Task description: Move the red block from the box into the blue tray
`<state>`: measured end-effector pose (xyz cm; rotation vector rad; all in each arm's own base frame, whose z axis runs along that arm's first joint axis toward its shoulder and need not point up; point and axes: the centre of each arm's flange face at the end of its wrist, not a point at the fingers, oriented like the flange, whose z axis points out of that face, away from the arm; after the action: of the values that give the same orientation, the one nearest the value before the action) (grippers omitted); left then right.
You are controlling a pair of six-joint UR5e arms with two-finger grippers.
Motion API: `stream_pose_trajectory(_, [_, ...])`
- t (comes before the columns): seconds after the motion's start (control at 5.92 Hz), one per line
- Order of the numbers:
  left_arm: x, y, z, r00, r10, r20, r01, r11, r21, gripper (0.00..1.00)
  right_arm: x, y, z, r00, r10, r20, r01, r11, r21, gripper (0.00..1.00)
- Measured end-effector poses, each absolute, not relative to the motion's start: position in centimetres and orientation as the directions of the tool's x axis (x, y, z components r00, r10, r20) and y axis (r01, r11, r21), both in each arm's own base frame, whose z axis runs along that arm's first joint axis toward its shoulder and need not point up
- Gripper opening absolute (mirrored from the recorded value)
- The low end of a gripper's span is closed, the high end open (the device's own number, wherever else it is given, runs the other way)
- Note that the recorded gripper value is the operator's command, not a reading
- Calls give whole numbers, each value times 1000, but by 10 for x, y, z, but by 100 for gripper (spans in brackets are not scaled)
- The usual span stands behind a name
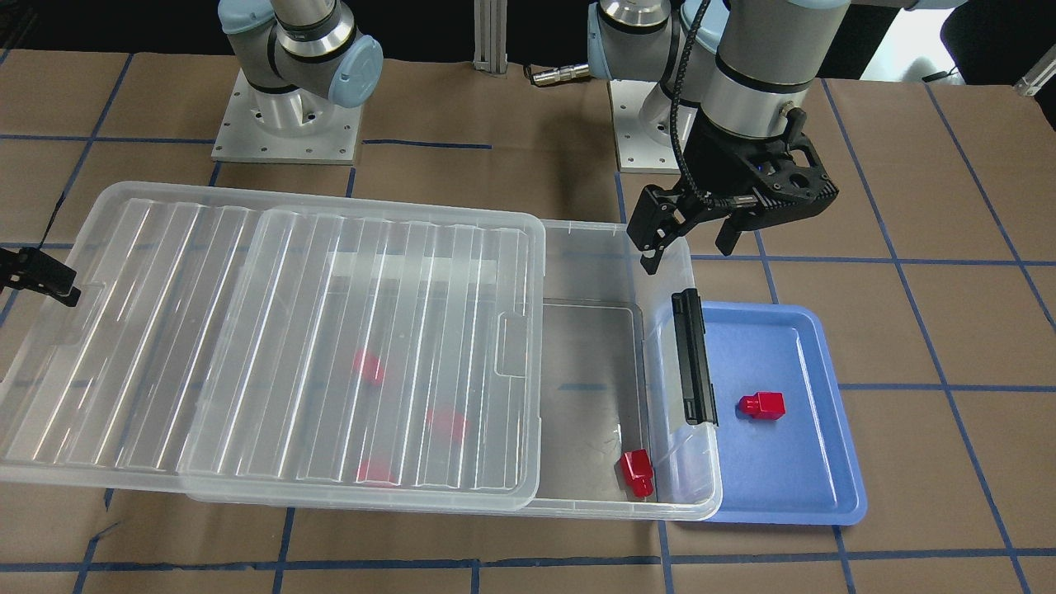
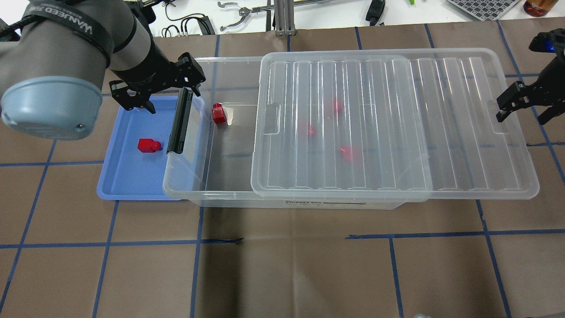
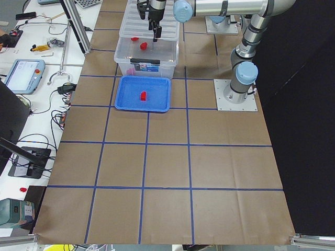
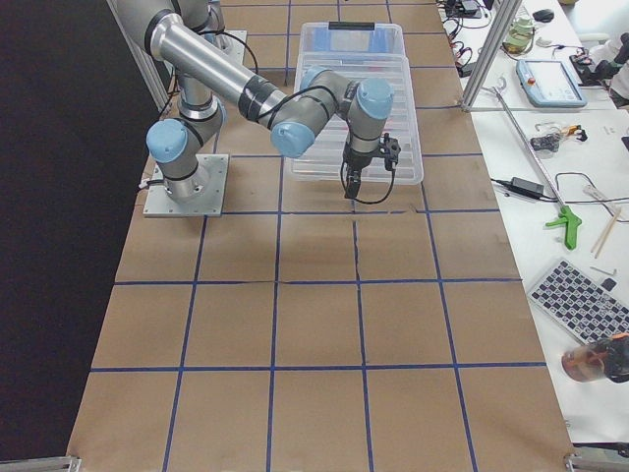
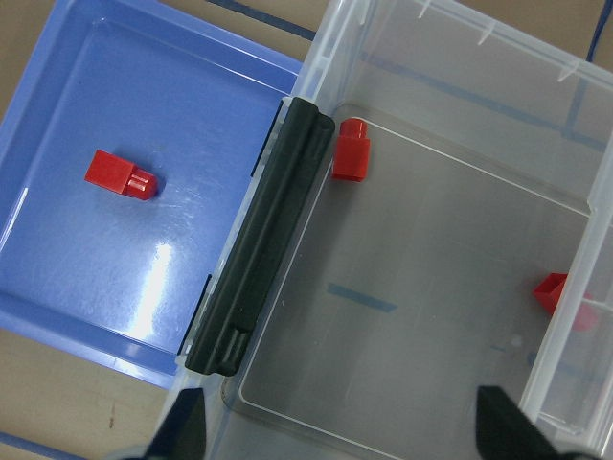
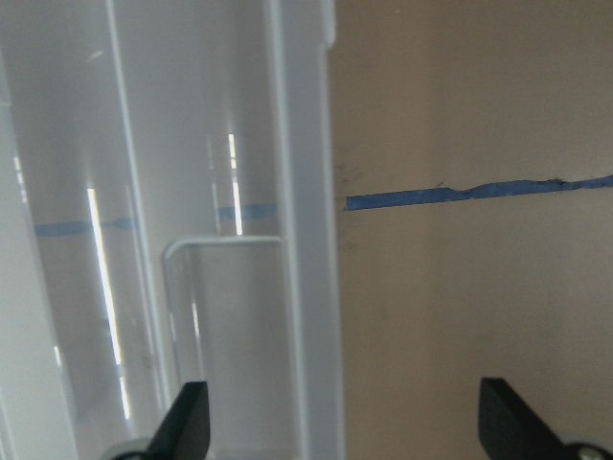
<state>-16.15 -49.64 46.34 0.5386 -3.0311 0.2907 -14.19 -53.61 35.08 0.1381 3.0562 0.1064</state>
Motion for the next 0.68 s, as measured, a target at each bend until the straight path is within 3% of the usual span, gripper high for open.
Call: stream_pose_trajectory(0.68, [-160, -497, 465, -958, -279, 62, -286, 944, -167, 98, -105, -536, 354, -991, 35, -132, 29, 999, 45, 100])
